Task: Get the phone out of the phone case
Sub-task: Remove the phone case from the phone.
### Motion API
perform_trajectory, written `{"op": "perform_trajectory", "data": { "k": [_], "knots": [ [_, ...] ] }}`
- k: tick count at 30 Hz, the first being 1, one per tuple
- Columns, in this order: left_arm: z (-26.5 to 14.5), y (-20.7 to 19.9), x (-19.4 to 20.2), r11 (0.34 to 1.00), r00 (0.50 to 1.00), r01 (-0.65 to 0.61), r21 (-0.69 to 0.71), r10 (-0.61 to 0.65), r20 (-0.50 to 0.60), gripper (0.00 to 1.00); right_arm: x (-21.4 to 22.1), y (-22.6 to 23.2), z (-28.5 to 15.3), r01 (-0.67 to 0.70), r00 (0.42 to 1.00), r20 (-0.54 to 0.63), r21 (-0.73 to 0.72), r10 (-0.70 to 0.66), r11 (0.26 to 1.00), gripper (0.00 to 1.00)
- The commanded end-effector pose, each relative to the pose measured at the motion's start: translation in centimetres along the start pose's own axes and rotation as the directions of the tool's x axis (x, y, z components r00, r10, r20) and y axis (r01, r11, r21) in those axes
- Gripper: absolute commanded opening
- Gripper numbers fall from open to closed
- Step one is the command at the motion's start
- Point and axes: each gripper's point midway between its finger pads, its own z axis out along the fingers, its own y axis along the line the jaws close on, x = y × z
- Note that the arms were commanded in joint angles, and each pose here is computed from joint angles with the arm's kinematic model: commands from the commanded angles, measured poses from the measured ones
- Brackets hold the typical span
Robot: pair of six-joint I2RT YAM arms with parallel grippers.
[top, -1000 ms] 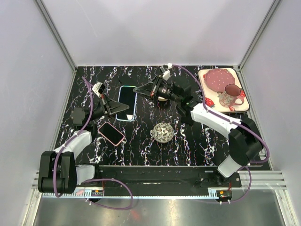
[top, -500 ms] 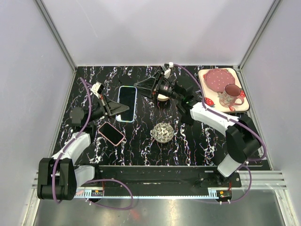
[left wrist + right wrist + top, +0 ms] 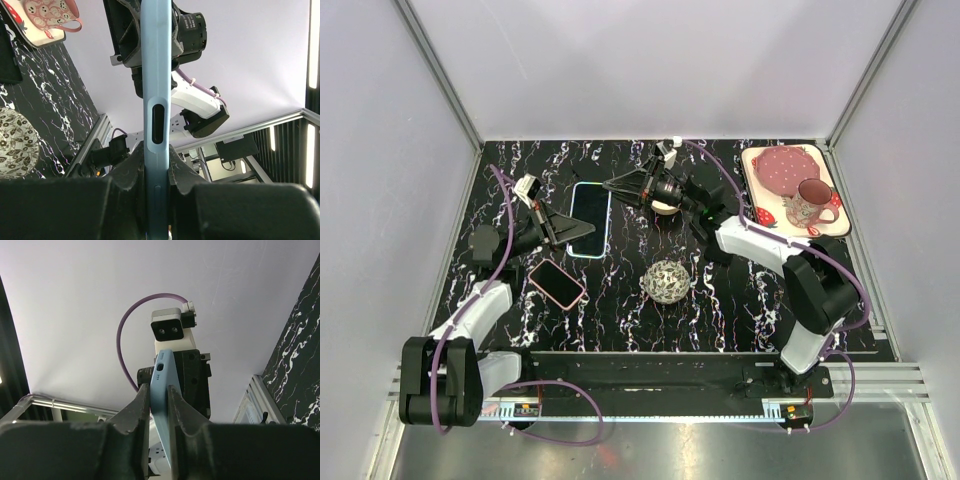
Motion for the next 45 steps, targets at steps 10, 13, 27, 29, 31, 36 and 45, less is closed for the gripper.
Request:
{"op": "perform_trajectory", "data": {
  "k": [10,13,27,29,31,36,45],
  "knots": [
    [0.5,-5.4,-0.8,0.975,0.98,-0.199,0.1,0.196,0.031,0.0,0.3,4.1,-0.2,-0.134,0.991,-0.051,-0.204,0.127,0.97,0.0],
    [0.5,-8.0,-0.6,0.948,0.958,-0.287,0.139,0.285,0.032,0.0,0.1,4.6,-0.7,-0.309,0.951,-0.115,-0.325,0.287,0.894,0.0],
    [-0.7,-15.4,2.8,0.773,0.828,-0.538,0.335,0.559,0.04,0.0,0.1,9.6,-1.0,-0.445,0.895,-0.234,-0.493,0.379,0.747,0.0],
    [-0.9,-15.7,3.3,0.749,0.809,-0.562,0.35,0.586,0.043,0.0,0.0,10.4,-1.0,-0.439,0.898,-0.241,-0.508,0.368,0.741,0.0],
    [-1.0,-15.9,3.5,0.732,0.794,-0.58,0.356,0.606,0.048,0.0,-0.1,10.1,-0.9,-0.447,0.895,-0.24,-0.506,0.377,0.738,0.0],
    [-1.4,-16.6,4.4,0.685,0.757,-0.619,0.383,0.651,0.058,0.0,-0.4,9.2,-1.0,-0.463,0.886,-0.224,-0.497,0.407,0.734,0.0],
    [-2.2,-18.8,6.1,0.596,0.691,-0.683,0.422,0.715,0.109,0.0,-0.9,9.9,-1.2,-0.473,0.878,-0.213,-0.522,0.428,0.71,0.0]
  ]
}}
